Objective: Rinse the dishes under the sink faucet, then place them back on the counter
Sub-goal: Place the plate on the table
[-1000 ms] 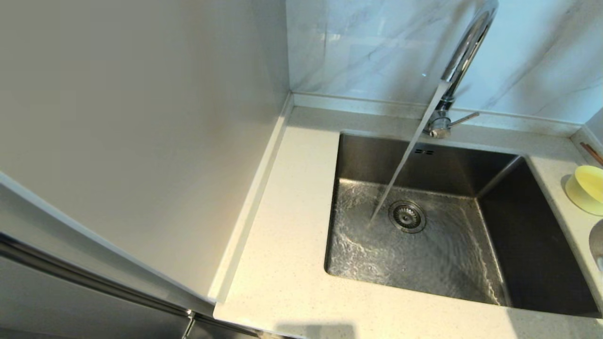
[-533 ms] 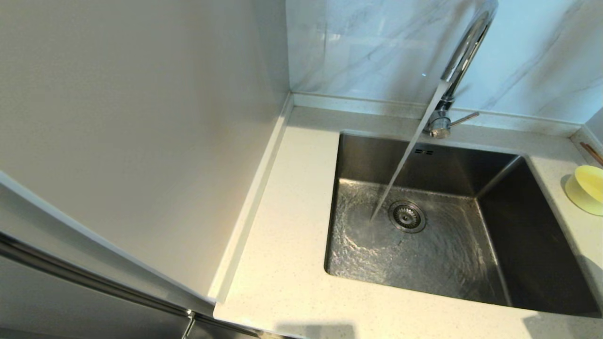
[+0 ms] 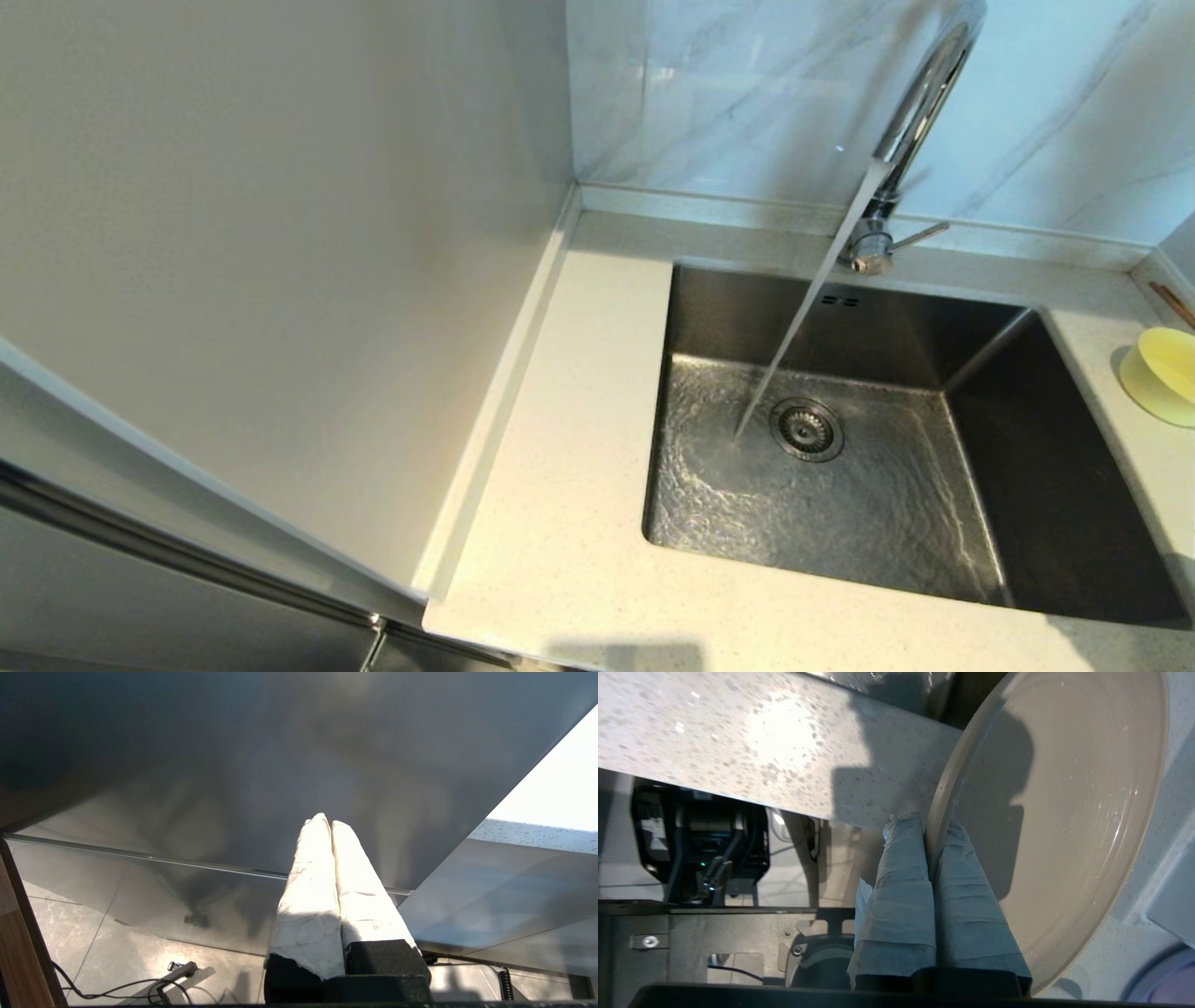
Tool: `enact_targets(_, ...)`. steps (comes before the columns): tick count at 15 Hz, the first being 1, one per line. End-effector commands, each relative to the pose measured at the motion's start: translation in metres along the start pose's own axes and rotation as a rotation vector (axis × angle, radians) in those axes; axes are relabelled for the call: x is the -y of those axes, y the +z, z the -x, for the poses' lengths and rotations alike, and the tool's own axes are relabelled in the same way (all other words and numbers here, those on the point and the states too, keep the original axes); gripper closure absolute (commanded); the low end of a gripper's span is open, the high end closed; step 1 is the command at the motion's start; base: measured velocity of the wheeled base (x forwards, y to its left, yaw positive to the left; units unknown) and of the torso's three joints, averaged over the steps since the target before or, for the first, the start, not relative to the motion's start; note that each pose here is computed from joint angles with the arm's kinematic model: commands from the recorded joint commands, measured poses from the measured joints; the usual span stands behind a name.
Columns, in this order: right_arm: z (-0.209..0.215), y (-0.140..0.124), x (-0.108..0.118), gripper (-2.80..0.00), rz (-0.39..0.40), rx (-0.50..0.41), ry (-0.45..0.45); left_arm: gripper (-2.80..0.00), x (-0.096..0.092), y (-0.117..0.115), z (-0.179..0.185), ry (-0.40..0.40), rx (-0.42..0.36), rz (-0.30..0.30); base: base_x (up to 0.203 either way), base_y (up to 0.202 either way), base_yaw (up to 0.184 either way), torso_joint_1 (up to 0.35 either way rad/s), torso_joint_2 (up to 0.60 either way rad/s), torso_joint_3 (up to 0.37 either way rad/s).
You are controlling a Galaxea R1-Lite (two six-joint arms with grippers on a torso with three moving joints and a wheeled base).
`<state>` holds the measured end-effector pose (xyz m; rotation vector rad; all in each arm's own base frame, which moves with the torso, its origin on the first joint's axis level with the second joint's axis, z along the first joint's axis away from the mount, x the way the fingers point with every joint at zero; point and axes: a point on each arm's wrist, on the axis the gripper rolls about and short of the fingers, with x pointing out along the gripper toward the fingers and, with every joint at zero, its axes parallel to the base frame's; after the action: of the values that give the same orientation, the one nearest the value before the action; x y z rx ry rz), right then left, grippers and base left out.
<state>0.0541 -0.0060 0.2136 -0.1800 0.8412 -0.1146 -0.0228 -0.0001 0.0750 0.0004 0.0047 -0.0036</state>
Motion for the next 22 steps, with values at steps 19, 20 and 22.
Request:
enact_targets(19,-0.082,0.042,0.016,0.00,-0.208,-0.058,-0.137,0.00,0.000,0.000,0.000,0.000,0.000,0.000,0.000,0.000,0.000,0.000,0.00,0.000)
enact_targets(20,-0.083,0.044,0.017,0.00,-0.213,-0.028,-0.143,0.00,0.000,0.000,0.000,0.001,0.000,0.000,0.000,0.000,0.000,0.000,0.00,0.000)
enact_targets(22,-0.089,0.047,0.019,0.00,-0.223,-0.013,-0.157,0.00,0.000,0.000,0.000,-0.001,0.000,0.000,0.000,0.000,0.000,0.000,0.00,0.000)
